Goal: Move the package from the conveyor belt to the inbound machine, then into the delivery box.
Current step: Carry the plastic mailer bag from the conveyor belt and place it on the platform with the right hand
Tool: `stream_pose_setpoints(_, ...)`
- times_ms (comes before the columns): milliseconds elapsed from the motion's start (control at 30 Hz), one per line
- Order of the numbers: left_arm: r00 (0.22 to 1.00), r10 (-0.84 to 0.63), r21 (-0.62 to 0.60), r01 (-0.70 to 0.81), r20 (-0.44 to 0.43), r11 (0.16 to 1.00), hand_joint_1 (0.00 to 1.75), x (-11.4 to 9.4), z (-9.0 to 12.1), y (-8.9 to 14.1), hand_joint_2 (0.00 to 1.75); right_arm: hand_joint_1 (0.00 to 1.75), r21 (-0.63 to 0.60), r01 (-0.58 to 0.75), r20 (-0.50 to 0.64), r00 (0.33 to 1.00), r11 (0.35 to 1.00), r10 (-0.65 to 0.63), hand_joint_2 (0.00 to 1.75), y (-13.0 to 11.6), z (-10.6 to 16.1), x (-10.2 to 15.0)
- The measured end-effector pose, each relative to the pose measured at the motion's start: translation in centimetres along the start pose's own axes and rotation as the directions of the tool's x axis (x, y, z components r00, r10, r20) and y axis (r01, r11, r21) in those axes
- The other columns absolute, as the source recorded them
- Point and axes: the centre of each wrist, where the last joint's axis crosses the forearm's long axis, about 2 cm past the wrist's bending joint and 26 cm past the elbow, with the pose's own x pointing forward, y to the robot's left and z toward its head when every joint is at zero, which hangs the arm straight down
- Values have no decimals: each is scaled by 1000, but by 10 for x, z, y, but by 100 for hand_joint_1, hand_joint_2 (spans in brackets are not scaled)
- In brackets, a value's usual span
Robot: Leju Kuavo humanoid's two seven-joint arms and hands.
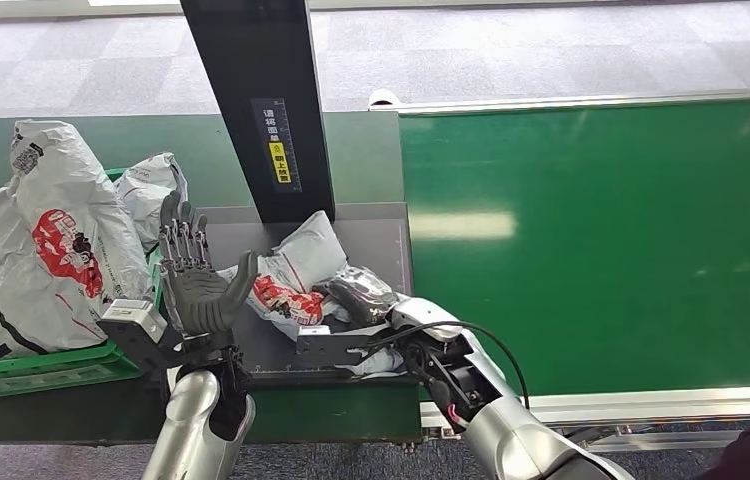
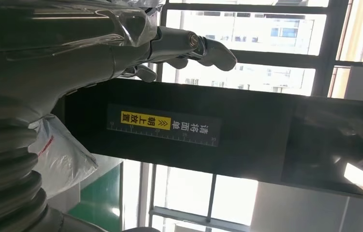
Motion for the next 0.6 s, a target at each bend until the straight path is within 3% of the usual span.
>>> stream_pose_setpoints(67,1000,-2,3,2,1,1000,0,0,0,0,175,2,-35,10,31,999,999,-8,175,2,1,0)
stream_pose_setpoints(167,1000,-4,5,4,4,1000,0,1,0,0,175,0,-133,68,84,995,989,-57,175,9,4,-1)
stream_pose_setpoints(333,1000,-7,1,7,8,1000,0,2,2,1,175,0,-247,325,139,944,913,-299,175,15,11,-9)
stream_pose_setpoints(600,1000,-7,0,7,8,1000,0,3,3,1,175,0,-283,388,142,922,877,-362,175,18,16,-14)
